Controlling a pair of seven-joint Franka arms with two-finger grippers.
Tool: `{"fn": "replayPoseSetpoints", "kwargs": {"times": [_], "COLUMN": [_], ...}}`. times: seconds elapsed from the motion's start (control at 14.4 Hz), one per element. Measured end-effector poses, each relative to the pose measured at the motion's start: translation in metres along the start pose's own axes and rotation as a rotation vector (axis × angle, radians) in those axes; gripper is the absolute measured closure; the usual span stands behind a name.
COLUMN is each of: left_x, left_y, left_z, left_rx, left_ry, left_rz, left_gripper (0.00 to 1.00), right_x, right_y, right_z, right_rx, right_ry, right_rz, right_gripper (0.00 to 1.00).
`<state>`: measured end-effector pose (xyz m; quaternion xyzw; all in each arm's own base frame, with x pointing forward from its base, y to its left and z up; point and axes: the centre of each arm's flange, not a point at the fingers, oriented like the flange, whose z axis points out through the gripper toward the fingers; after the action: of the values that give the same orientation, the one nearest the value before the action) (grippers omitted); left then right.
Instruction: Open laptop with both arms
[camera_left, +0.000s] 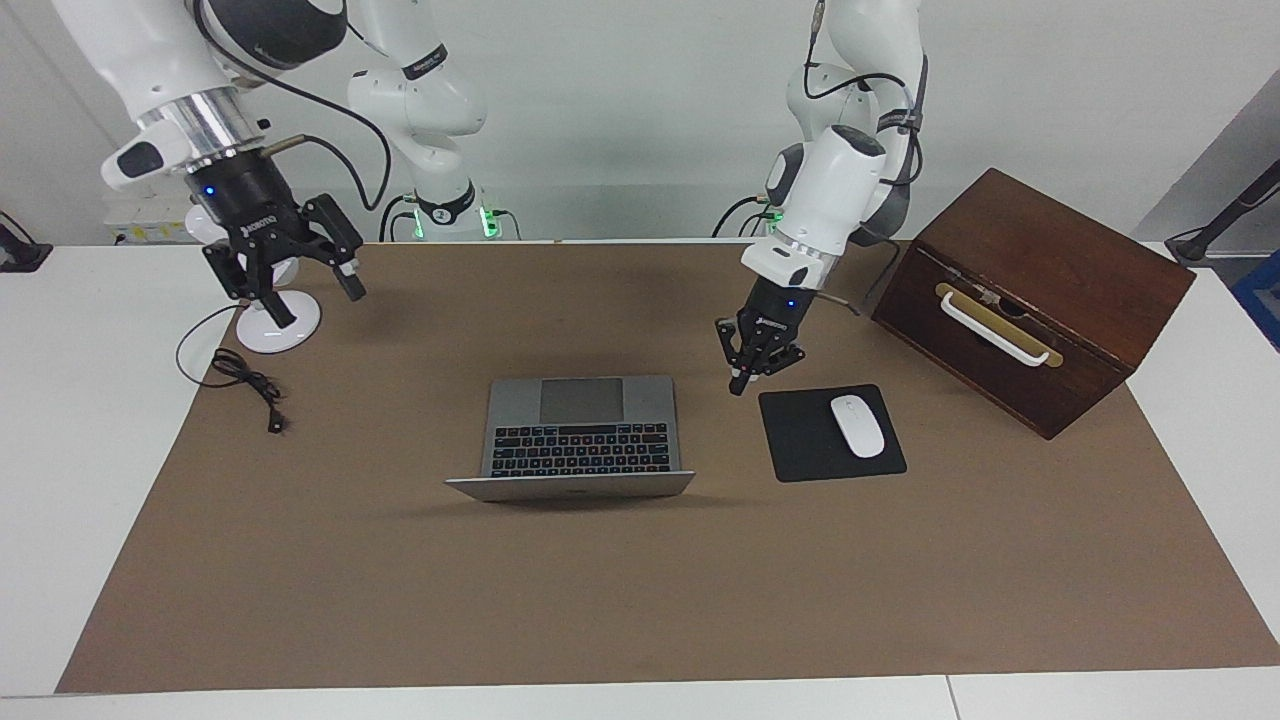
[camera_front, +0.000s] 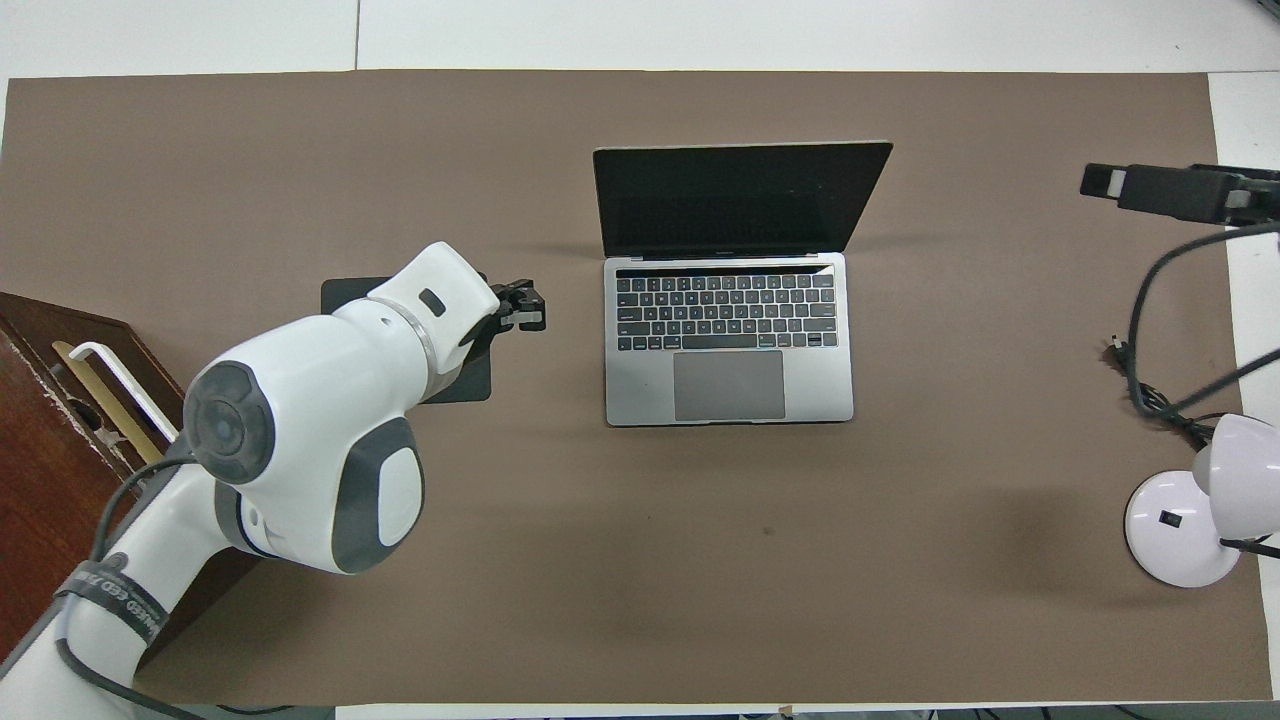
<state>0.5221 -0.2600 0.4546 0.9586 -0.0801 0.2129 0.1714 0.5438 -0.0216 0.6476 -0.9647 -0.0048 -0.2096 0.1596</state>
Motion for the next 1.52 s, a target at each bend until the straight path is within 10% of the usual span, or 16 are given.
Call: {"fn": "replayPoseSetpoints", "kwargs": {"times": [0.49, 0.83, 1.52], "left_x": [0.041, 0.028, 0.015], "left_y": [-0.07, -0.13, -0.188], "left_z": [-0.116, -0.179, -0.213], "left_rx": [0.136, 0.215, 0.287], "left_ry": [-0.15, -0.243, -0.304], "left_rz": [0.077, 0.128, 0.062], "left_gripper": [0.99, 0.99, 0.0], "right_x": [-0.043, -0.06, -0.065], "right_y": [0.023, -0.012, -0.034], "right_z": [-0.077, -0.095, -0.058], "right_rx": [-0.191, -0.31, -0.298], "right_ry": [-0.308, -0.364, -0.31], "right_rz": [0.163, 0.189, 0.087], "right_gripper": [0.0, 0.0, 0.0]}}
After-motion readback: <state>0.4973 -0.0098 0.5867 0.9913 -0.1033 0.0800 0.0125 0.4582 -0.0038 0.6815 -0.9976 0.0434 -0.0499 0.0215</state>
